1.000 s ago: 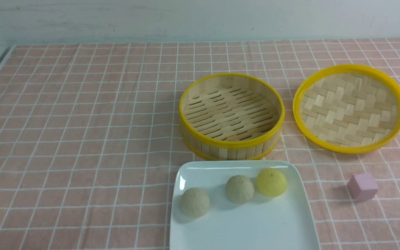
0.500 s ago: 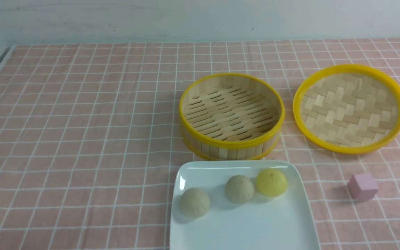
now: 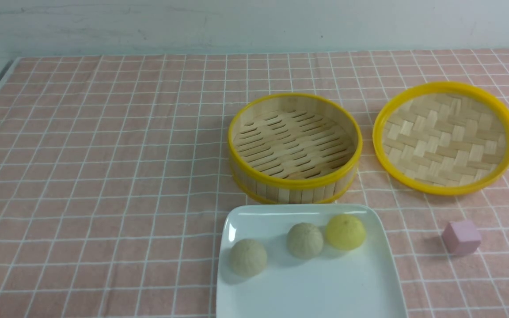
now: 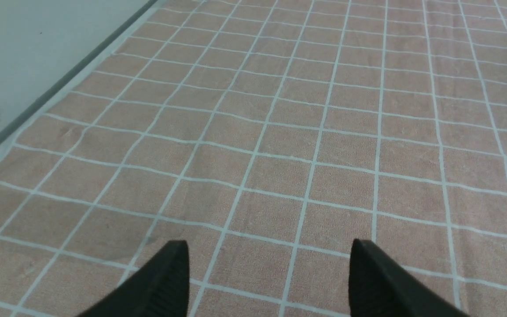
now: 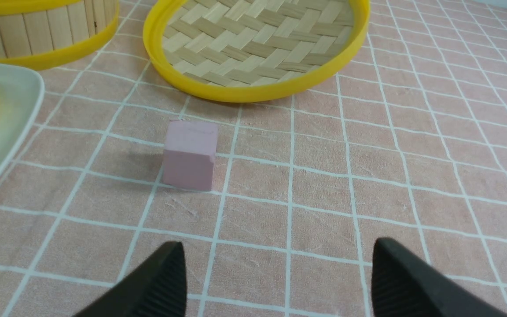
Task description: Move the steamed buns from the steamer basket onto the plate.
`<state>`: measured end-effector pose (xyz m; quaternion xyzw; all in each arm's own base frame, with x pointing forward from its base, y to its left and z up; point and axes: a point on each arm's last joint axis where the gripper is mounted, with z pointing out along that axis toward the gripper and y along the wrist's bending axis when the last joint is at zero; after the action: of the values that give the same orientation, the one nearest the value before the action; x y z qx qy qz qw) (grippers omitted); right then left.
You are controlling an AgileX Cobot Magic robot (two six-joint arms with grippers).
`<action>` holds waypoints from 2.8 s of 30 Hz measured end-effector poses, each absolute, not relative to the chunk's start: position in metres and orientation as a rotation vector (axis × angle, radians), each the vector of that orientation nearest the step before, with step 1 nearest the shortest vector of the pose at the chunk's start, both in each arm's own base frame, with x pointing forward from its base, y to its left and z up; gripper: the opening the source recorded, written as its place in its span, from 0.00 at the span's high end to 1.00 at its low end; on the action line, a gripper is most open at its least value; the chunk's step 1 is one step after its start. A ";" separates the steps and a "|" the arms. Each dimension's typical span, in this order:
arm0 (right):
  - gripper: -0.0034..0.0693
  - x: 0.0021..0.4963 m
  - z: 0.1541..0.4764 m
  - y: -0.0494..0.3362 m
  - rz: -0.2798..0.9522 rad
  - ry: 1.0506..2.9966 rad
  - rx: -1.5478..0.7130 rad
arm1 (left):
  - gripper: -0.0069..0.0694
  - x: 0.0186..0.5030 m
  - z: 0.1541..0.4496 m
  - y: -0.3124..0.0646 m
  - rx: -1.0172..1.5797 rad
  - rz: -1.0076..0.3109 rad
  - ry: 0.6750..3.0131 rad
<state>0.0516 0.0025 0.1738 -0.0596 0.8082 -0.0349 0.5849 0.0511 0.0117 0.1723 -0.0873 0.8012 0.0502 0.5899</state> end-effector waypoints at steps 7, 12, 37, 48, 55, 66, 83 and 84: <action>0.20 0.052 0.174 0.002 -0.081 1.885 -0.139 | 0.27 0.051 0.172 0.011 -0.207 0.098 1.865; 0.20 0.052 0.174 0.002 -0.081 1.885 -0.139 | 0.27 0.052 0.172 0.009 -0.172 0.067 1.868; 0.20 0.052 0.174 0.002 -0.081 1.885 -0.139 | 0.27 0.052 0.172 0.008 -0.166 0.061 1.869; 0.20 0.052 0.174 0.002 -0.081 1.885 -0.139 | 0.27 0.052 0.172 0.008 -0.166 0.061 1.869; 0.20 0.052 0.174 0.002 -0.087 1.885 -0.143 | 0.27 0.052 0.172 0.008 -0.166 0.061 1.869; 0.20 0.052 0.174 0.002 -0.088 1.886 -0.143 | 0.27 0.052 0.172 0.008 -0.166 0.061 1.869; 0.20 0.052 0.174 0.000 -0.043 1.884 -0.042 | 0.27 0.052 0.172 0.008 -0.166 0.061 1.869; 0.20 0.052 0.174 0.000 -0.041 1.883 -0.034 | 0.27 0.052 0.172 0.008 -0.166 0.061 1.869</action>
<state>0.0518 0.0002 0.1743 -0.0145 0.8082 -0.0174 0.5884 0.0517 0.0083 0.1722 -0.0715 0.8030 0.0263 0.5910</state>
